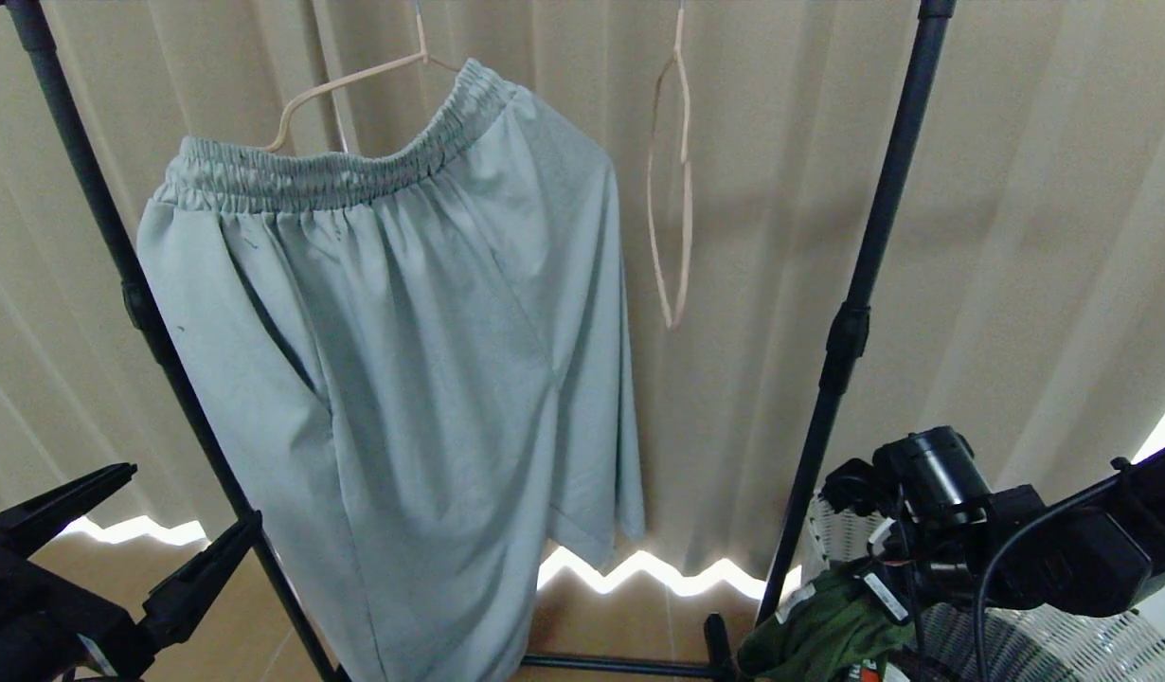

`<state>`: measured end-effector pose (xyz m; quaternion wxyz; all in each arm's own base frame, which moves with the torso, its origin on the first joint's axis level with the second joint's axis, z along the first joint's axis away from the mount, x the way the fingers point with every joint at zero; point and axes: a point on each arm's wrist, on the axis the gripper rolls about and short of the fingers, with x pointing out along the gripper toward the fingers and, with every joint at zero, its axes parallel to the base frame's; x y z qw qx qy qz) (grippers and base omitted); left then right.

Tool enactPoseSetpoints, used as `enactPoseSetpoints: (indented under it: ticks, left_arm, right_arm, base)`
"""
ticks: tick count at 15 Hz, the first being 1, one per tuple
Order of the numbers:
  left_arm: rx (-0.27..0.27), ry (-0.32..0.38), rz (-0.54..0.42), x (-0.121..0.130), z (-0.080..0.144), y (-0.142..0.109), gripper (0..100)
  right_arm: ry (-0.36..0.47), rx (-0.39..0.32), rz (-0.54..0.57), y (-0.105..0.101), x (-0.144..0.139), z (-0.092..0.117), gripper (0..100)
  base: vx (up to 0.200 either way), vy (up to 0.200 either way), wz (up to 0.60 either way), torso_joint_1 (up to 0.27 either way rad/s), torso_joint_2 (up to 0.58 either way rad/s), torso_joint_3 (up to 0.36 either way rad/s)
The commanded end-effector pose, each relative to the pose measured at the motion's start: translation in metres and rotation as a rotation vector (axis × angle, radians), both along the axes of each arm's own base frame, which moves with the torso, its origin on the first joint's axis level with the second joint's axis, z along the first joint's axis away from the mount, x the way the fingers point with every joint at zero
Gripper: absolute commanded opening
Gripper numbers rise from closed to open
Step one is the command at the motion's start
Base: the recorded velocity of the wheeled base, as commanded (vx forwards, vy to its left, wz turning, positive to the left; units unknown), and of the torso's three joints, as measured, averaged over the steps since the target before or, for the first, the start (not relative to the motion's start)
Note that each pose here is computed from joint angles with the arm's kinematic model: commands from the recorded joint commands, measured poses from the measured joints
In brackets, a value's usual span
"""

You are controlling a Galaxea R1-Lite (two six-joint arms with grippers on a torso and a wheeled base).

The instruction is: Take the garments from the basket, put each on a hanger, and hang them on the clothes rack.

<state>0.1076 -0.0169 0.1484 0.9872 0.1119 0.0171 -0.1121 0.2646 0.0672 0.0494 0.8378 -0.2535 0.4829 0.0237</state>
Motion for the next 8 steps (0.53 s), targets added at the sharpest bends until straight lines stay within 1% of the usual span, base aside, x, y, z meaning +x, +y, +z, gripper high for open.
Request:
enactPoseSetpoints:
  ticks: [1, 3, 4, 6, 8]
  left_arm:
    - [0.000, -0.001, 0.000, 0.000, 0.000, 0.000, 100]
    - [0.000, -0.001, 0.000, 0.000, 0.000, 0.000, 100]
    - [0.000, -0.001, 0.000, 0.000, 0.000, 0.000, 100]
    - [0.000, -0.001, 0.000, 0.000, 0.000, 0.000, 100]
    - [0.000, -0.002, 0.000, -0.001, 0.000, 0.000, 100]
  right_arm:
    - [-0.011, 0.004, 0.000, 0.000, -0.002, 0.003, 0]
    - [-0.058, 0.021, 0.001, 0.000, -0.005, 0.016, 0]
    - [-0.121, 0.043, 0.006, 0.000, -0.011, 0.034, 0]
    - [-0.222, 0.075, 0.026, 0.002, -0.023, 0.062, 0]
    - [-0.305, 0.106, 0.032, -0.001, -0.033, 0.083, 0]
  base:
    - [0.000, 0.000, 0.00, 0.000, 0.00, 0.000]
    - [0.000, 0.000, 0.00, 0.000, 0.00, 0.000]
    - [0.000, 0.000, 0.00, 0.000, 0.00, 0.000]
    - [0.000, 0.000, 0.00, 0.000, 0.00, 0.000]
    - [0.000, 0.000, 0.00, 0.000, 0.00, 0.000]
